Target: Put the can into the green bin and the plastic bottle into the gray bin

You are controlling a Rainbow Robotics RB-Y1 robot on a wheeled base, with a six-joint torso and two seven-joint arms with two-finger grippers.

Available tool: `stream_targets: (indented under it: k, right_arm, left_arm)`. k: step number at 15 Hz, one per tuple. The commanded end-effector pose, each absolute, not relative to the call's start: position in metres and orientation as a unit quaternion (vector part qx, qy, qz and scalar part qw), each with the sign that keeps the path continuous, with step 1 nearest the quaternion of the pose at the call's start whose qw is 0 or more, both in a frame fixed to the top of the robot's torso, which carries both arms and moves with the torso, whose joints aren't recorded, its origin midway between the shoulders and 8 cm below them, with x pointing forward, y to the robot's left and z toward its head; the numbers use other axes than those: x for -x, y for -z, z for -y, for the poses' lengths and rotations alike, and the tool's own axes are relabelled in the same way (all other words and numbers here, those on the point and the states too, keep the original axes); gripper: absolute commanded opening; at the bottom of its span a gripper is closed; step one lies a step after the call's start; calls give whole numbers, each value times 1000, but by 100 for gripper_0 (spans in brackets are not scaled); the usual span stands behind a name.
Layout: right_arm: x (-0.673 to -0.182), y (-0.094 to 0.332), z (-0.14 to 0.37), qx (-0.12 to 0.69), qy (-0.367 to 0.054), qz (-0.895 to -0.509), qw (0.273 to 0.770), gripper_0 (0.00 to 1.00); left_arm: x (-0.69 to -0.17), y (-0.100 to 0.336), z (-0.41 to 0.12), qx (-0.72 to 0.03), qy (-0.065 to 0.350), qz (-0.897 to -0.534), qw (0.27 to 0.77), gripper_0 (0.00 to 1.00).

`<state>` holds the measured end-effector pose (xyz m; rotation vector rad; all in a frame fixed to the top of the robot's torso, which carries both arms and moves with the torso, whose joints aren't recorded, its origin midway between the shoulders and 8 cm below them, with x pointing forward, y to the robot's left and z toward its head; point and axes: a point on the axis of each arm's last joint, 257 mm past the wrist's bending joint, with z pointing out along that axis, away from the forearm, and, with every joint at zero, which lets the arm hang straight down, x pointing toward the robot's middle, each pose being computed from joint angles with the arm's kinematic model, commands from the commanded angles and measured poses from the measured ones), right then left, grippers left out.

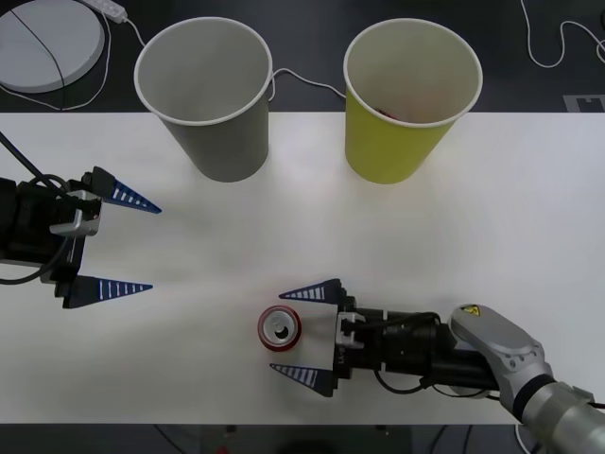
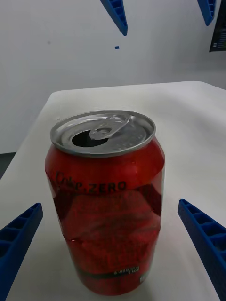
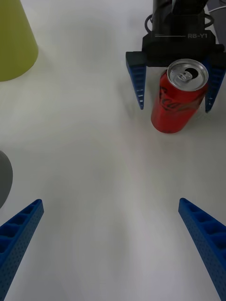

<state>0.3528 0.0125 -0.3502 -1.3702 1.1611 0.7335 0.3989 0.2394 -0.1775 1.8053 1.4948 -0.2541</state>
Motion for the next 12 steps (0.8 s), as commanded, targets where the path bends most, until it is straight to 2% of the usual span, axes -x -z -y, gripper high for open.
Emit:
stream_targets:
  k: [1,4,5,6,7,12]
  right_arm:
    - [-354,350,-20,585,-308,-493,566,100]
    - [-356,351,-25,585,-305,-494,566,100]
    - [-356,350,-26,586,-304,-493,567,94]
    - [-357,349,-26,584,-305,-493,568,27]
    - [-357,348,-27,581,-308,-495,568,0]
    - [-358,346,-28,583,-309,-493,567,0]
  left_arm:
    - [-399,177,-239,-708,100,-586,382,100]
    - [-399,177,-239,-708,100,-586,382,100]
    - [-399,177,-239,-708,100,-586,382,100]
    - [-399,177,-239,-708,100,-586,382,100]
    - [-399,177,-239,-708,100,-586,382,100]
    - [-399,177,-239,-708,100,-586,382,100]
